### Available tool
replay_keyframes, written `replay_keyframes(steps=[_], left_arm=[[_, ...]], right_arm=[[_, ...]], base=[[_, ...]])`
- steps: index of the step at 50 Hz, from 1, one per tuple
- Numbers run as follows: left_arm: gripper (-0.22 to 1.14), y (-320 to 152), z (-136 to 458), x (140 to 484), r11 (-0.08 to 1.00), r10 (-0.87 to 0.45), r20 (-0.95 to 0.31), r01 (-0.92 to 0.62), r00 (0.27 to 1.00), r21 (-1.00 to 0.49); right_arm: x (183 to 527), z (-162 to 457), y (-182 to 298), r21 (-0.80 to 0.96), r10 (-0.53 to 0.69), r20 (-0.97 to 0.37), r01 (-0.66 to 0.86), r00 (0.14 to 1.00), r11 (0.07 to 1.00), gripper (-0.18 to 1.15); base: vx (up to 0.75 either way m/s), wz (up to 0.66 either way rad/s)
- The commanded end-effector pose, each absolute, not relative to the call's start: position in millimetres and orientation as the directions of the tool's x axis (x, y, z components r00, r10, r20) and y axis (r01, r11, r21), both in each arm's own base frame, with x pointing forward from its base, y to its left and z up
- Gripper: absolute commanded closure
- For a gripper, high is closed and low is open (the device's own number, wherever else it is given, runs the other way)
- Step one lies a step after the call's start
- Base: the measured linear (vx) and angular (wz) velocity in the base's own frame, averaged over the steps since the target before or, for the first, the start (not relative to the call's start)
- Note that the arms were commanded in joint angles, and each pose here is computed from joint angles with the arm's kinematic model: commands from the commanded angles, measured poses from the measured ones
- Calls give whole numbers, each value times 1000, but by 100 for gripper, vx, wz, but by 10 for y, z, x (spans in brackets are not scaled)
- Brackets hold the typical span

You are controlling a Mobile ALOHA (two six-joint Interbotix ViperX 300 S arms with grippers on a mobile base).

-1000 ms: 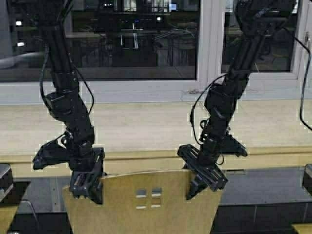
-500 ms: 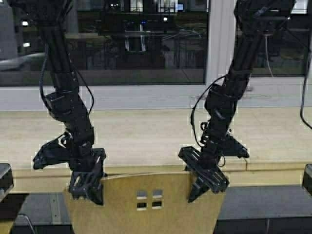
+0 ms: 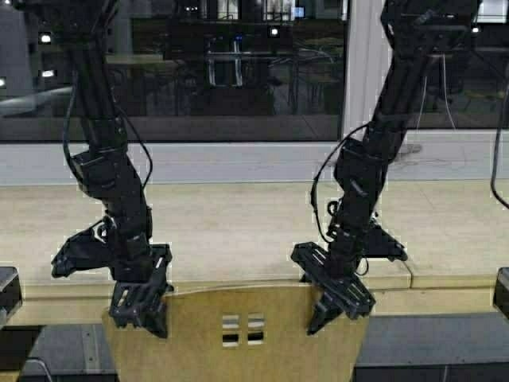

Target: Push the chairs under the table

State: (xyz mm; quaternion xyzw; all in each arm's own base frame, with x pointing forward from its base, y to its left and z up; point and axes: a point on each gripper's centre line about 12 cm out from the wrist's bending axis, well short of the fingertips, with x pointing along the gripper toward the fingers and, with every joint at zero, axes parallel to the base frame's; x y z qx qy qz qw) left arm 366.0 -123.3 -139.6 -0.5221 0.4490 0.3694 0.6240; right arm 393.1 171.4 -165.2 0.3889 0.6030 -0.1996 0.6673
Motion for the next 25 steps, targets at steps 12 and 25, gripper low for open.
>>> replay_keyframes(steps=[12, 25], left_arm=[[65, -1097, -1092, 3940, 267, -6, -913, -879, 407, -394], [0, -1128, -1054, 3903, 284, -39, -923, -881, 382, -377]], right_arm=[[4005, -1604, 1681, 293, 199, -956, 650, 216, 702, 73], [4058, -1531, 1714, 301, 226, -953, 658, 200, 690, 1]], base=[[-1, 0], [0, 0]])
